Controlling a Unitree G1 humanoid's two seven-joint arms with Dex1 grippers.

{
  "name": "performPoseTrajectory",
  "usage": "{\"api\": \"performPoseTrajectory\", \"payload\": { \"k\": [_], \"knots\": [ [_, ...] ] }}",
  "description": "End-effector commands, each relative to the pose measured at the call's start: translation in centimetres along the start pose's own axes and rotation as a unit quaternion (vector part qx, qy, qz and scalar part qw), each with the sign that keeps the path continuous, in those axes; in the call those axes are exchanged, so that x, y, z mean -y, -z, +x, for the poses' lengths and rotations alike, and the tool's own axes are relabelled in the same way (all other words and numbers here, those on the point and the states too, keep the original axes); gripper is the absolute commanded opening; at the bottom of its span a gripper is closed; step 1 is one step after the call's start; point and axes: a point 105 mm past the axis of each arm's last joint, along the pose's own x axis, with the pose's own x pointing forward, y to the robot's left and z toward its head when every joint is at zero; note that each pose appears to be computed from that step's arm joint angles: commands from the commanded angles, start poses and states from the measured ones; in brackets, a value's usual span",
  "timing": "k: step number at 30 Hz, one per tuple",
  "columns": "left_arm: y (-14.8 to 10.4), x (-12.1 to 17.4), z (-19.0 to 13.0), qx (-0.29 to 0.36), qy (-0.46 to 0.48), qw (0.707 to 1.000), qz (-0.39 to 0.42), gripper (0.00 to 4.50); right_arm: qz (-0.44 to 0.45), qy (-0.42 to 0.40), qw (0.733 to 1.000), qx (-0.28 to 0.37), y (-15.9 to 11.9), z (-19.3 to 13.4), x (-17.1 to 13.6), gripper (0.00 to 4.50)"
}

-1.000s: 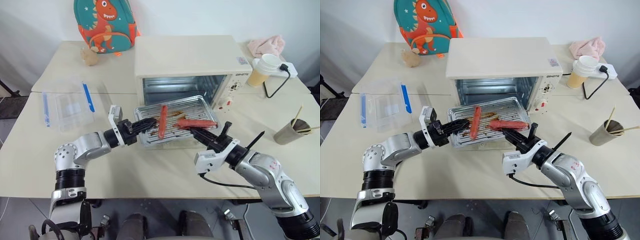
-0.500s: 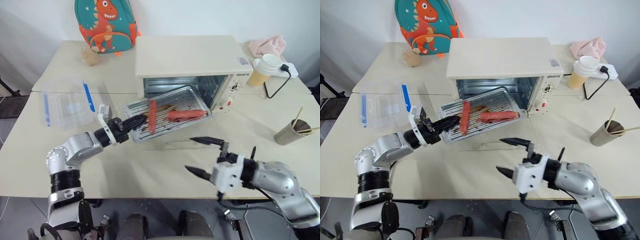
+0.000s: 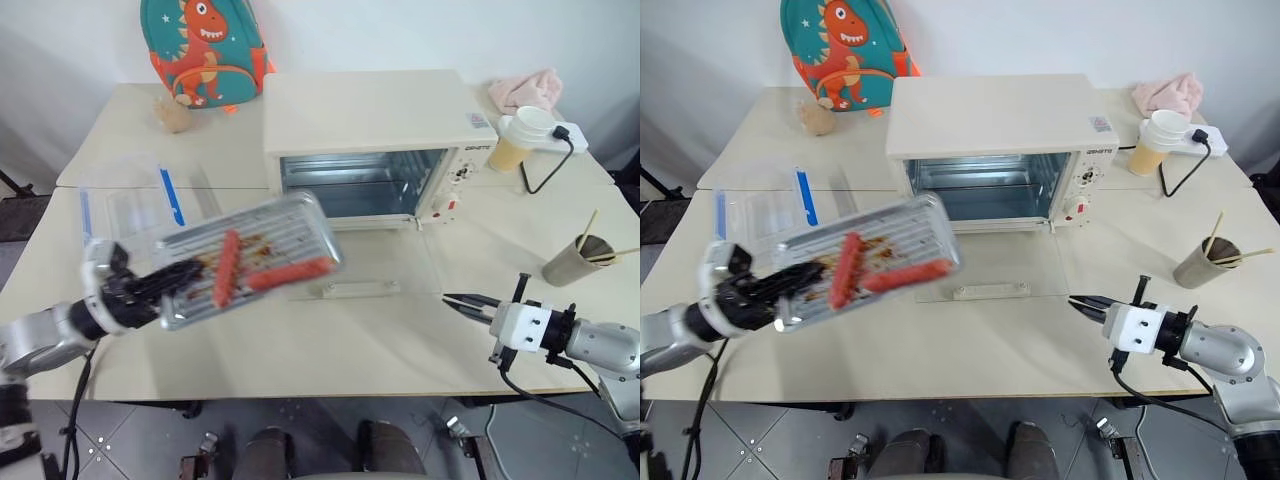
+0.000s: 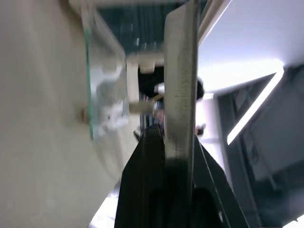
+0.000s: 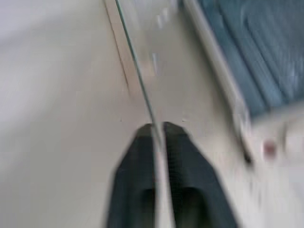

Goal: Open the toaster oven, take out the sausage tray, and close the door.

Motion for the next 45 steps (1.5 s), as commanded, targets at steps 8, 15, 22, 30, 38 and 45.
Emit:
{"api": "performPoseTrajectory", "payload": {
  "k": [8, 15, 22, 30, 38, 45],
  "knots": [
    [-0.8, -0.5, -4.4, 0.205, 0.013, 0.978, 0.032, 0.0, 0.032, 0.046, 0.998, -0.036, 3.3, 0.3, 1.8, 0.02],
    [0.0, -1.3, -4.7, 0.26, -0.002, 0.965, 0.027, 0.0, 0.08, 0.027, 0.996, 0.016, 2.7, 2.8, 1.0, 0.02],
    [0.3, -2.2, -7.2, 0.322, -0.035, 0.946, 0.015, 0.0, 0.129, 0.028, 0.988, 0.077, 1.1, 3.9, 1.2, 0.02],
    [0.2, -2.2, -6.7, 0.313, -0.03, 0.949, 0.012, 0.0, 0.095, 0.076, 0.985, 0.121, -1.2, 4.0, 3.8, 0.02],
    [0.2, -2.2, -6.0, 0.296, -0.026, 0.955, 0.009, 0.0, 0.037, 0.127, 0.979, 0.154, -3.9, 3.7, 7.0, 0.02],
    [0.5, -2.4, -6.4, 0.279, -0.034, 0.96, 0.005, 0.0, 0.018, 0.16, 0.97, 0.182, -6.0, 4.5, 10.3, 0.02]
  ]
}}
